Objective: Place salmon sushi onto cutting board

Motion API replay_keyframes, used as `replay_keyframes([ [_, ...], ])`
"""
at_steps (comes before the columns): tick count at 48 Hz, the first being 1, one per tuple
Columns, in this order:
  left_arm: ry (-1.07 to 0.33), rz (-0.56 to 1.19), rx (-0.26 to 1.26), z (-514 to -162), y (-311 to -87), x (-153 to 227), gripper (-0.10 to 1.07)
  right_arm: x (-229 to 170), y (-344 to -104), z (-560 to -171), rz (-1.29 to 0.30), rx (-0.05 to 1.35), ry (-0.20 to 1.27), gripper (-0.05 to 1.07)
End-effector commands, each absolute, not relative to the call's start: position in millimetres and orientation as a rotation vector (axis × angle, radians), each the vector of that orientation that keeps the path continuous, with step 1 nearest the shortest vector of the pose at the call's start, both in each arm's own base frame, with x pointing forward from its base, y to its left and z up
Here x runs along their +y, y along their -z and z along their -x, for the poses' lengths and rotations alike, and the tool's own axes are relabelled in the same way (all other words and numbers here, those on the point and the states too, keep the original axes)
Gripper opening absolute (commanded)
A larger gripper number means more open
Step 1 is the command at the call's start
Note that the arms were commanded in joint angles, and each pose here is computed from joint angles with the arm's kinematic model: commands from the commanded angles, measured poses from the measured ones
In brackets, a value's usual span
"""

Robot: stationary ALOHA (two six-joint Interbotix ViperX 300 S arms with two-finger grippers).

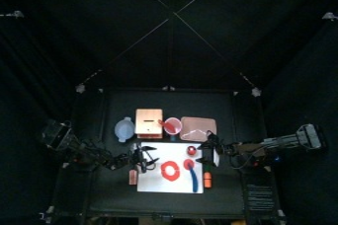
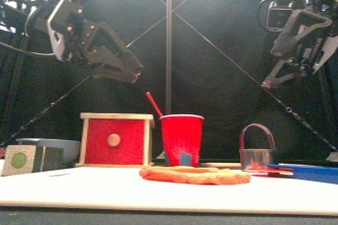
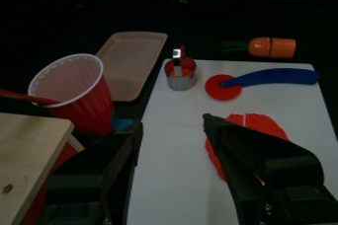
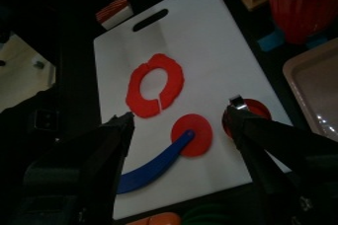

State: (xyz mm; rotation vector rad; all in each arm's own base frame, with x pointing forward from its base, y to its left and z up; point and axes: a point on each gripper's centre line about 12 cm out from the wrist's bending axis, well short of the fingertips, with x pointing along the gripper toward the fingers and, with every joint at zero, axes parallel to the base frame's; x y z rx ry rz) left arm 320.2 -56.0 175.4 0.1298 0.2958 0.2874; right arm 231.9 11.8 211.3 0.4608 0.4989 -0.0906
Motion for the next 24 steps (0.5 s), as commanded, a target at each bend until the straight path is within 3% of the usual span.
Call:
replay_keyframes([
  [1,-0.297,-0.133,0.245,-325.8,-187.0,-57.0,0.87,11.6,-216.6,-234.0,-0.462,0.480,0.085,1.01],
  [24,-0.264,-0.174,0.210,-329.6,-192.2,-61.3,0.88,11.4,-214.0,-232.7,-0.466,0.489,0.090,1.01],
])
